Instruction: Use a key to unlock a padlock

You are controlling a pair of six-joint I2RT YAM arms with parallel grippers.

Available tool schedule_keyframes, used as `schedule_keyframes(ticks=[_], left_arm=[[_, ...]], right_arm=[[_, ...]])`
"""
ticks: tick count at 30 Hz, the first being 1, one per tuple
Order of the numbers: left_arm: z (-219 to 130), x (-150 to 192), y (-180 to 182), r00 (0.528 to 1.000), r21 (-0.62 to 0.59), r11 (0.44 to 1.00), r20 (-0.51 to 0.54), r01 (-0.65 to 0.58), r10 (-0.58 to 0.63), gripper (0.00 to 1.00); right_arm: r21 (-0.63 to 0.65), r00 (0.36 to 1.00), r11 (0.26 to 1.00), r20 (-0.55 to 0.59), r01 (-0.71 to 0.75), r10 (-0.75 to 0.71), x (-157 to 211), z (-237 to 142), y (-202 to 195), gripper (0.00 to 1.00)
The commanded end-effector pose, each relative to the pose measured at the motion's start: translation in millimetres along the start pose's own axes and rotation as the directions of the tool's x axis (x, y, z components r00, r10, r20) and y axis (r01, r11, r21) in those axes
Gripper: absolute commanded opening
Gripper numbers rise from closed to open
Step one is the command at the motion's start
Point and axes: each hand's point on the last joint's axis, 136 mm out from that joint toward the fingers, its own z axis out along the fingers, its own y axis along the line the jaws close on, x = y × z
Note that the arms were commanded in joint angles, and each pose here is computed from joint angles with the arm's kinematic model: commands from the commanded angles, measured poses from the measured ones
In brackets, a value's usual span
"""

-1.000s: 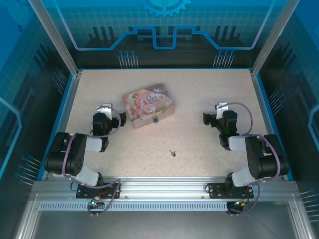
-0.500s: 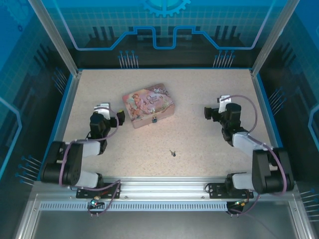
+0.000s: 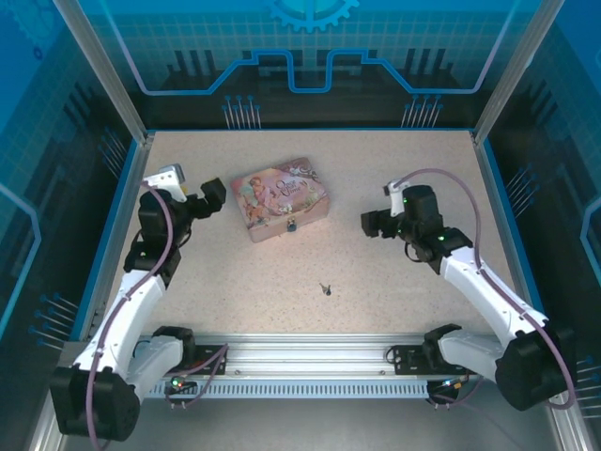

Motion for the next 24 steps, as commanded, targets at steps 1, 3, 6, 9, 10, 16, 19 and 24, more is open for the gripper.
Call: schedule_keyframes(ticks=[1, 3, 6, 9, 10, 16, 19, 24], left_arm=[[-15, 45, -28, 0.973, 0.099, 0.989, -0.214, 0.108, -0.085, 0.99], [-22, 56, -43, 0.968, 0.147, 0.983, -0.239, 0.108, -0.071, 0.99], [-28, 69, -62, 0.964, 0.22, 0.966, -0.252, 0.137, -0.079, 0.99], [-29, 74, -71, 0.966, 0.273, 0.95, -0.243, 0.152, -0.085, 0.99], [-27, 75, -69, 0.967, 0.266, 0.953, -0.241, 0.147, -0.082, 0.99], [-27, 71, -65, 0.974, 0.245, 0.963, -0.221, 0.111, -0.056, 0.99], [-27, 72, -64, 0.973, 0.243, 0.964, -0.223, 0.112, -0.057, 0.99], [-27, 72, -62, 0.975, 0.23, 0.968, -0.217, 0.104, -0.053, 0.99]], right_arm=[[-0.018, 0.985, 1.0, -0.169, -0.013, 0.01, 34, -8, 24, 0.83], [-0.041, 0.974, 0.999, -0.226, -0.001, -0.008, 46, -6, 42, 0.8], [-0.088, 0.955, 0.996, -0.29, 0.03, -0.055, 59, 0, 72, 0.76], [-0.111, 0.922, 0.99, -0.368, 0.081, -0.117, 76, 10, 98, 0.7], [-0.122, 0.91, 0.988, -0.391, 0.099, -0.14, 82, 14, 107, 0.69], [-0.169, 0.847, 0.971, -0.48, 0.167, -0.229, 110, 34, 144, 0.62], [-0.179, 0.815, 0.965, -0.52, 0.189, -0.256, 122, 44, 153, 0.59], [-0.179, 0.759, 0.955, -0.58, 0.235, -0.296, 140, 55, 159, 0.54]])
